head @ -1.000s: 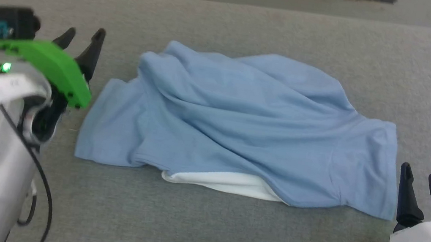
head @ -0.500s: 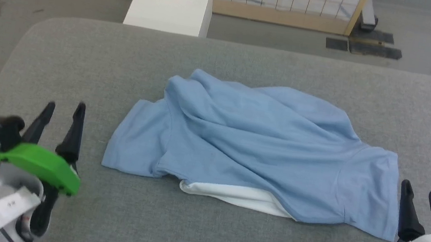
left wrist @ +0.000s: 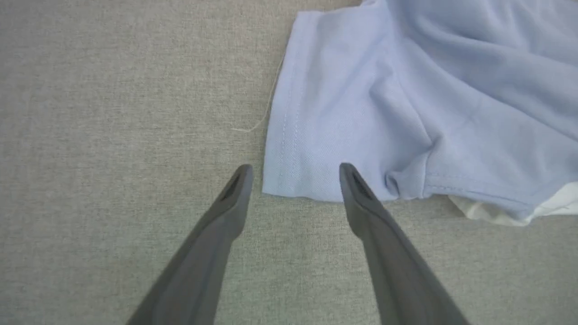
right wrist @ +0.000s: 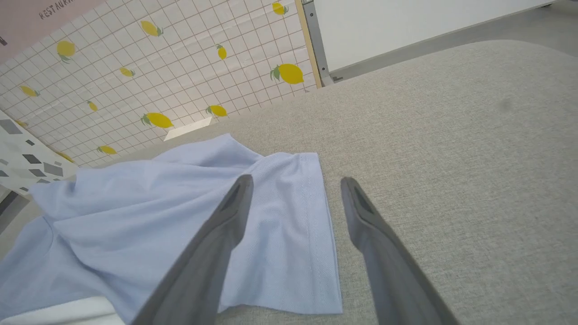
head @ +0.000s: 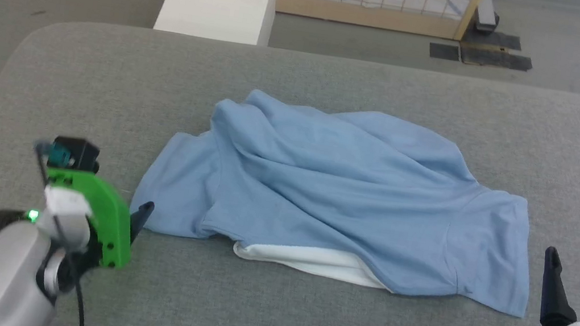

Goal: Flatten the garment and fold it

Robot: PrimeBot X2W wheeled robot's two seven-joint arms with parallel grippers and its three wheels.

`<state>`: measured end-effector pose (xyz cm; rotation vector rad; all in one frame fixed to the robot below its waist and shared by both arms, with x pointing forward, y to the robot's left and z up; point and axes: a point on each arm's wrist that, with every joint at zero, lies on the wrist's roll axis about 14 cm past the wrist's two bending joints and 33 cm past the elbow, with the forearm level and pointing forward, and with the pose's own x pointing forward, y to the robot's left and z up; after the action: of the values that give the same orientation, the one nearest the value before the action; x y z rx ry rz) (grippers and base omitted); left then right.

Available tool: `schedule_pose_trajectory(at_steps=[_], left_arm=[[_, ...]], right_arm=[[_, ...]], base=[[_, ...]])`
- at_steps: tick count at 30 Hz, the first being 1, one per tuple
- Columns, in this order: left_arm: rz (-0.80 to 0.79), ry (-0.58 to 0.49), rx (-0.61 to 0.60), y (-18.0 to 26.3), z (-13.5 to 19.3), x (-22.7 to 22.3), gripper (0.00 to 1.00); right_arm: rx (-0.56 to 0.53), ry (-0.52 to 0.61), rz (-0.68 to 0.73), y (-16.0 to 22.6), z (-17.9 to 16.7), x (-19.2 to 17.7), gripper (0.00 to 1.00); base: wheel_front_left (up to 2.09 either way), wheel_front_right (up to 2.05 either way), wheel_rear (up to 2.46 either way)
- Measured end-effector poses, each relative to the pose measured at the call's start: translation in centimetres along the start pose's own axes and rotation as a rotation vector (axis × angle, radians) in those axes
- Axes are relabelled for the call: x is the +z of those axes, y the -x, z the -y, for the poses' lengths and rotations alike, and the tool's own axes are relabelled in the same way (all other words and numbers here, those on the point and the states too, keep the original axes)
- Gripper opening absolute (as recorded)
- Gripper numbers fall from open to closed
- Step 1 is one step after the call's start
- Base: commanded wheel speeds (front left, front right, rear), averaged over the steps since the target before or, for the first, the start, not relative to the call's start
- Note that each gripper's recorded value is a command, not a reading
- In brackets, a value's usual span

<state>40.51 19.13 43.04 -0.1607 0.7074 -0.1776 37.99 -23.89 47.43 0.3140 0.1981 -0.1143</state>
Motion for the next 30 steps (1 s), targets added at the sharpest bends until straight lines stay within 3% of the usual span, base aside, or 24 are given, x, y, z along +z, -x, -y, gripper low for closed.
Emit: schedule_pose_trajectory(at_steps=[3, 12, 19, 20, 21, 22, 30], left_arm=[[-0.151, -0.050, 0.007, -0.8, 0.2, -0.7, 1.00], [-0.388, -0.169, 0.063, -3.1, -0.8, -3.0, 1.00], [-0.498, -0.156, 0.053, -4.3, -1.0, -5.1, 1.00], [-0.504, -0.146, 0.043, -4.5, -0.9, -5.2, 0.48], [-0.503, -0.133, 0.035, -4.6, -0.9, -5.2, 0.06], [-0.499, -0.117, 0.029, -4.7, -0.8, -5.2, 0.00], [-0.276, 0.055, -0.022, -4.6, 0.1, -3.2, 0.00]], right_arm=[[-0.011, -0.003, -0.007, 0.1, 0.4, -0.3, 1.00], [-0.057, -0.011, -0.021, 0.2, 1.9, -1.0, 1.00], [-0.095, -0.013, -0.027, 0.4, 3.1, -1.7, 1.00], [-0.100, -0.013, -0.030, 0.4, 3.3, -1.8, 1.00], [-0.104, -0.012, -0.029, 0.4, 3.4, -1.9, 1.00], [-0.108, -0.012, -0.031, 0.4, 3.5, -1.9, 1.00], [-0.087, 0.032, -0.040, -0.1, 2.8, -1.1, 1.00]], base=[[0.00, 0.00, 0.00], [0.00, 0.00, 0.00], [0.00, 0.00, 0.00], [0.00, 0.00, 0.00], [0.00, 0.00, 0.00], [0.00, 0.00, 0.00], [0.00, 0.00, 0.00]])
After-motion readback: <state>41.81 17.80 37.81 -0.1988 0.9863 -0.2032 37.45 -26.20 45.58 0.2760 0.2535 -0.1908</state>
